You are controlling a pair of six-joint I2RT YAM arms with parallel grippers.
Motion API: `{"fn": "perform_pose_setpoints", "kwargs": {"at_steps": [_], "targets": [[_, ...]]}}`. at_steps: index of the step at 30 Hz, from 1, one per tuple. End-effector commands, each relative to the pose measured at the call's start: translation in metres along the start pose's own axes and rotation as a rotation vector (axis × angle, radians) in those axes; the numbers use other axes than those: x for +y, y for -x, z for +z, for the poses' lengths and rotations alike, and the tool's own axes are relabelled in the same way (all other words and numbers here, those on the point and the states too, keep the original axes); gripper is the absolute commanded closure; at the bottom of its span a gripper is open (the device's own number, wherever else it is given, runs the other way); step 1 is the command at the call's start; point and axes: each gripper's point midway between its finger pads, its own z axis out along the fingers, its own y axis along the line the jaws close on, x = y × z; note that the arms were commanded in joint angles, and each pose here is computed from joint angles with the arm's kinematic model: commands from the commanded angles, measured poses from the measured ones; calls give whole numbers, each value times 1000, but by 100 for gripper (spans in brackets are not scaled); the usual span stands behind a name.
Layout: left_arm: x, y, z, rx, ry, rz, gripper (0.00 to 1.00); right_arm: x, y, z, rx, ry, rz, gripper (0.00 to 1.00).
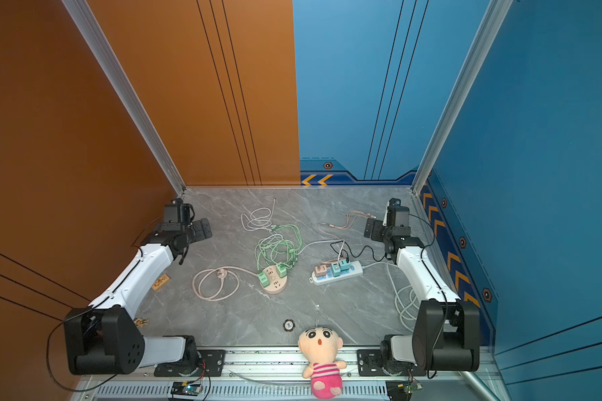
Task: Insert plugs into power strip
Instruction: Reset both arms
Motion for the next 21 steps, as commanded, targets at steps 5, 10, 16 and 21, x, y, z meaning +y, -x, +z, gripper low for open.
{"fn": "perform_pose_setpoints", "kwargs": {"at_steps": [5,10,16,21], "targets": [[18,3,31,-237,99,18,2,-6,8,21,-211,4,8,0],[17,-8,32,-257,155,114,2,-9,-8,27,-205,-3,-27,0],[11,-22,38,-254,155,161,2,-10,-26,32,-234,-13,-68,0],[-7,-38,40,-311,143,232,2,-6,-40,34,-308,-50,-117,0]]}}
